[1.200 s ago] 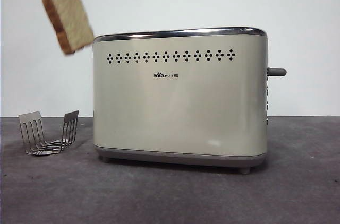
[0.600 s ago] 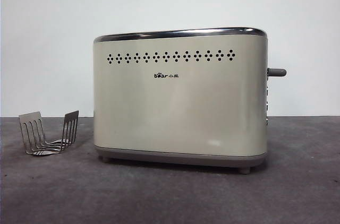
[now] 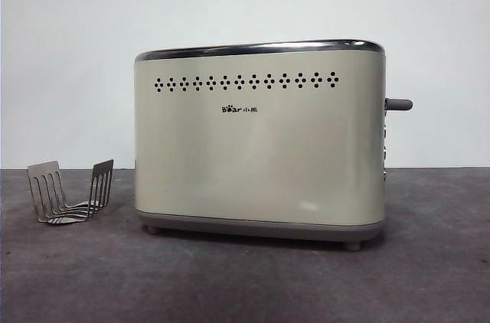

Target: Pick up a slice of bread from the rack,put the bread on the toaster,press the button

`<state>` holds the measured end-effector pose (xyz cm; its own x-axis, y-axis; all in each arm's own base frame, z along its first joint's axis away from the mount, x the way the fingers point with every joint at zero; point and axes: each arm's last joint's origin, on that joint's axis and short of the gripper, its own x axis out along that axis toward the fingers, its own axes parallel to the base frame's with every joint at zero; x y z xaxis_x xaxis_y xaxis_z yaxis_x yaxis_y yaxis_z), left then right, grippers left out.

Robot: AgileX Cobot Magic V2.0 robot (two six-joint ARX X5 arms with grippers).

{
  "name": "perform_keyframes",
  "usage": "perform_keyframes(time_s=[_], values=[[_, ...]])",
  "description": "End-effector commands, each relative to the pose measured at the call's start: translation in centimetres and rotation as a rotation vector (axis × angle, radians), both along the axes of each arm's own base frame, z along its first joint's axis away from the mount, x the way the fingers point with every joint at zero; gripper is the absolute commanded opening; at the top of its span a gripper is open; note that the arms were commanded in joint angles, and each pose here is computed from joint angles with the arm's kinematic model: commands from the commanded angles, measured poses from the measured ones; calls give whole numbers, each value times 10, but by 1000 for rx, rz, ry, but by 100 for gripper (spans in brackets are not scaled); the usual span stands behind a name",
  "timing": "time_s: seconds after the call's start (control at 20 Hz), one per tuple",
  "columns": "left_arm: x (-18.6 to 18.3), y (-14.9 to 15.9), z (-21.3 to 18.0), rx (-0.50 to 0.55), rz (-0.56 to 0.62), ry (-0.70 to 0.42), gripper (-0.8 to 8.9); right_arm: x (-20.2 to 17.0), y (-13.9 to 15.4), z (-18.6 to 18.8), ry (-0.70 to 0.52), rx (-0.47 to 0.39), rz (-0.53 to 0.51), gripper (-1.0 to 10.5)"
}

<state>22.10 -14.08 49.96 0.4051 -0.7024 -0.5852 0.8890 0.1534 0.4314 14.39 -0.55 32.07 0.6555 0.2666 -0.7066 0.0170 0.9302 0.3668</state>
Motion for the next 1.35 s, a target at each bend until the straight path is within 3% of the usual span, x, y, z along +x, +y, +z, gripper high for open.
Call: perform_keyframes(time_s=[0.05, 0.25, 0.4, 0.85, 1.35], values=[[3, -5, -8, 23, -15, 18, -10, 0, 0, 1, -9, -17, 17, 0], [6, -12, -20, 67, -42, 36, -10, 0, 0, 1, -7, -27, 23, 0], [8, -19, -33, 154, -15, 33, -10, 0, -1, 0, -5, -59, 4, 0], [7, -34, -50, 229, -177, -5, -10, 0, -1, 0, -9, -79, 7, 0], [22, -55, -71, 350, -234, -32, -9, 0, -1, 0, -11, -84, 13, 0]])
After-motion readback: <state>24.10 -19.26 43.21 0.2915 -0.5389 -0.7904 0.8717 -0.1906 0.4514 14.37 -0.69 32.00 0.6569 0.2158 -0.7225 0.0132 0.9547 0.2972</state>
